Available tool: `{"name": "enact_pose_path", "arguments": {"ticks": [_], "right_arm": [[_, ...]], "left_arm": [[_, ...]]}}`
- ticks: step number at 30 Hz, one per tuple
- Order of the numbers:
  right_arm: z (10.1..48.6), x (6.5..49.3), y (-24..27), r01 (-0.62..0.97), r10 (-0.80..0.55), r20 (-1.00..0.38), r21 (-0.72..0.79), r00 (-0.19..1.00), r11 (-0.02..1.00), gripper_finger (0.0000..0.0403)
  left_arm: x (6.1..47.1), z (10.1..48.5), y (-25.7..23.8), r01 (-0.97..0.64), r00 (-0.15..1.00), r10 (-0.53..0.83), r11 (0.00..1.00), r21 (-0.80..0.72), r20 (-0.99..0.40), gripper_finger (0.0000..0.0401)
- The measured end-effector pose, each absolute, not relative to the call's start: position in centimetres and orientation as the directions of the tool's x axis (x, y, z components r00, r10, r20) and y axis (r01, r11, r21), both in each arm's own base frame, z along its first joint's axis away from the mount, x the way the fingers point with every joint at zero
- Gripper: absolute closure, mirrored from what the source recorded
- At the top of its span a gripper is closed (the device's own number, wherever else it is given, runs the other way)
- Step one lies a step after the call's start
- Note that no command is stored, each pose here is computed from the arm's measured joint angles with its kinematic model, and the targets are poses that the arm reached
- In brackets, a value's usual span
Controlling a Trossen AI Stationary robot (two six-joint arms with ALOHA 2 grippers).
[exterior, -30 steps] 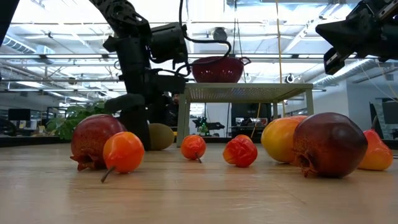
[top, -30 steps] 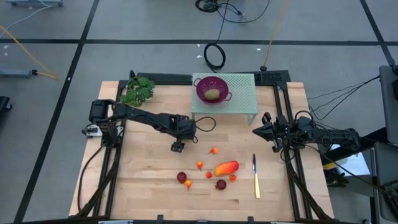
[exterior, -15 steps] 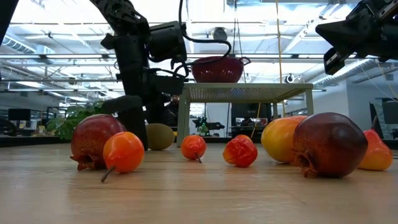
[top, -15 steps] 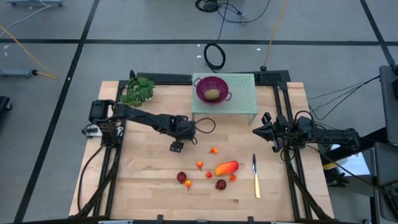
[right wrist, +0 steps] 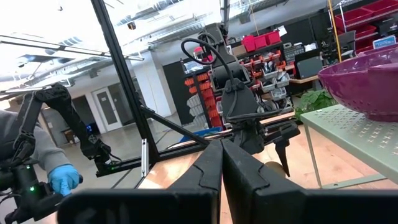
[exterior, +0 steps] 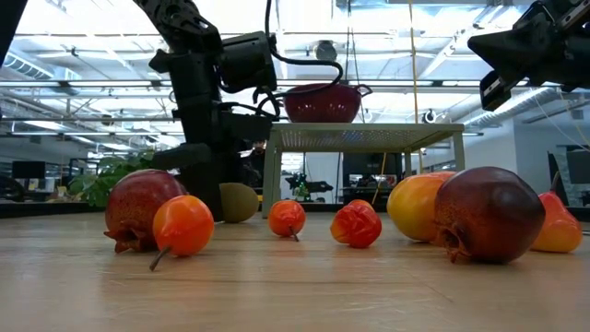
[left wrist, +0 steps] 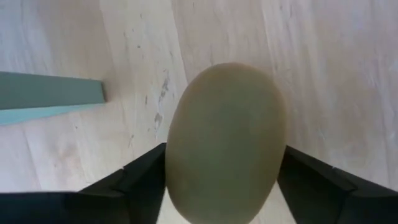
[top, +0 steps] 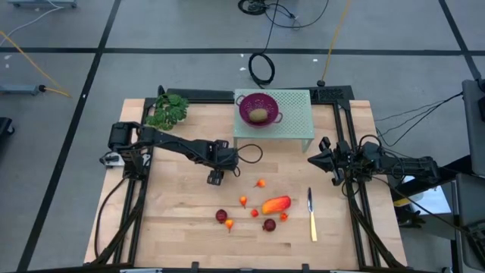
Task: Pick & Place Fruit
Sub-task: Put the kiwi into the strainer bowl on the shelf
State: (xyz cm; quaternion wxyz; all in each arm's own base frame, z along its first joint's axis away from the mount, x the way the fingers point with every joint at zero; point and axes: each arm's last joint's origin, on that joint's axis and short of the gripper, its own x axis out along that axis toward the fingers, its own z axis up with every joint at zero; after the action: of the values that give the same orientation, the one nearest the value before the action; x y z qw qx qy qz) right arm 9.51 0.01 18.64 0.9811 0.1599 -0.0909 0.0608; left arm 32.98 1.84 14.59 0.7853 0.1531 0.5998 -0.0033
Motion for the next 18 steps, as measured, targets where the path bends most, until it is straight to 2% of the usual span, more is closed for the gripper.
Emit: {"name": "enact_pose_path", "arguments": {"ticks": [5, 8, 14, 18], "right_arm": [[18.6, 9.5, 0.0, -0.149, 0.09, 0.198, 0.303, 0.976, 0.941, 0.0399], [18.6, 9.5, 0.0, -0.148, 0.09, 0.198, 0.303, 0.976, 0.941, 0.0399], [18.6, 9.5, 0.0, -0.148, 0.09, 0.198, 0.303, 0.976, 0.941, 0.0399], [18.6, 9.5, 0.0, -0.148, 0.09, 0.198, 0.303, 0.976, 0.941, 0.0399]], "left_arm": [[33.0, 14.7, 1.8, 0.183, 0.285, 0.177, 0.955, 0.235, -0.942, 0.0177], [33.0, 14.8, 1.8, 0.178, 0.29, 0.175, 0.956, 0.233, -0.941, 0.0192], [33.3, 15.6, 1.7, 0.15, 0.289, 0.19, 0.959, 0.24, -0.938, 0.0182], [33.8, 17.2, 1.6, 0.117, 0.249, 0.22, 0.96, 0.255, -0.943, 0.018]]}}
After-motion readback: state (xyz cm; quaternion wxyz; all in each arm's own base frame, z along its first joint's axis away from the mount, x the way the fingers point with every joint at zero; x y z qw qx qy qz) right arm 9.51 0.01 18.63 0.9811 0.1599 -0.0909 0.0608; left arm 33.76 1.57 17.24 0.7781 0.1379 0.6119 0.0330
